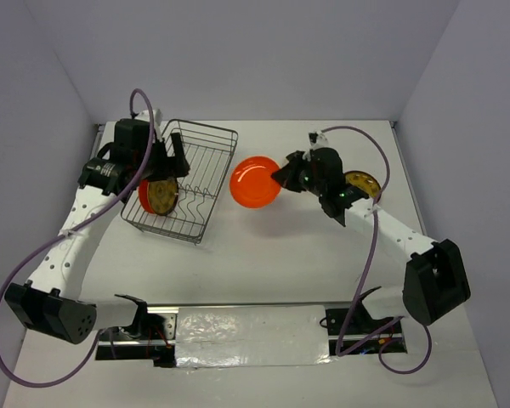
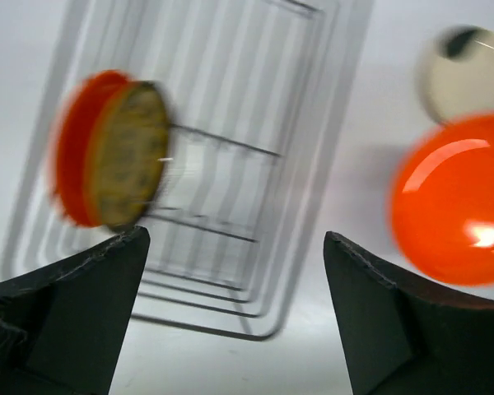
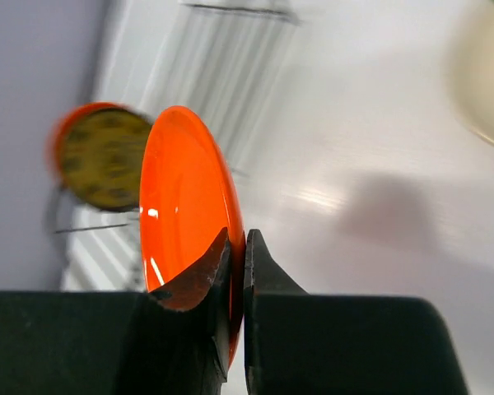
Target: Unload the plates from the dish rack
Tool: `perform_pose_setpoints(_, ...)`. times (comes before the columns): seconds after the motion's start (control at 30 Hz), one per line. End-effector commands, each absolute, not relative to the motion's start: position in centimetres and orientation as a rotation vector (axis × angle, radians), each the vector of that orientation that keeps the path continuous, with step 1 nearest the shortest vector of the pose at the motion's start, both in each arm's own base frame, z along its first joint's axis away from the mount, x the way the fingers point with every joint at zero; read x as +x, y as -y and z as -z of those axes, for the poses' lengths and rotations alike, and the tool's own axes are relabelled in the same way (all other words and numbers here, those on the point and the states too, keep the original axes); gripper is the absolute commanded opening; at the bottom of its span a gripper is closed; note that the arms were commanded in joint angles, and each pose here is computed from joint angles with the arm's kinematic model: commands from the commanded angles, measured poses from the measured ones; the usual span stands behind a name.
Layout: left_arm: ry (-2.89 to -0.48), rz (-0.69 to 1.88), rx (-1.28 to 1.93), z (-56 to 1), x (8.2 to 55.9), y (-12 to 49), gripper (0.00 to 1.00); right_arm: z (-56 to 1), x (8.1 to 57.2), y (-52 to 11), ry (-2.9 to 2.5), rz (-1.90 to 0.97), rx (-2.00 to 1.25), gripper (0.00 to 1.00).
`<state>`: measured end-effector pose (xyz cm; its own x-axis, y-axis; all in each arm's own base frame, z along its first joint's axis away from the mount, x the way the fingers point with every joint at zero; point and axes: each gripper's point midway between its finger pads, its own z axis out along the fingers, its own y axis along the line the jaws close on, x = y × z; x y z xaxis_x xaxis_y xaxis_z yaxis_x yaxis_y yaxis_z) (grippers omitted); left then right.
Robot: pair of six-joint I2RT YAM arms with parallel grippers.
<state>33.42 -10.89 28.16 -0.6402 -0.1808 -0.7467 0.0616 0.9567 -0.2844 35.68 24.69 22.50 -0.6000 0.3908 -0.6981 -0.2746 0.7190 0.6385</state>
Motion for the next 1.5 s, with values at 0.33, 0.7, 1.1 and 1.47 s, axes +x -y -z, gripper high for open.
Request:
perform_pose_setpoints(0.33, -2.342, -0.362, -0.412, -21.3, 34.8, -4.1, 0.97, -7.9, 36.7, -14.6, -2.169, -0.681, 0.422, 0.07)
perform_pose_setpoints(0.7, -2.406, -0.358, -0.443, -18.6, 35.7, -5.1, 0.73, -10.0, 33.2, -9.0, -2.135, -0.361, 0.578, 0.82)
perform_pose_setpoints(1.1, -2.521, -0.254, -0.368, -15.2, 37.1, -3.6, 0.50, -16.0, 31.0, -12.8, -2.032, -0.571, 0.387, 0.82)
perform_pose_setpoints(1.47, -2.485, -0.364, -0.387, -17.2, 36.3, -5.1, 0.10, -16.0, 30.3, -13.7, -2.052, -0.551, 0.352, 0.82)
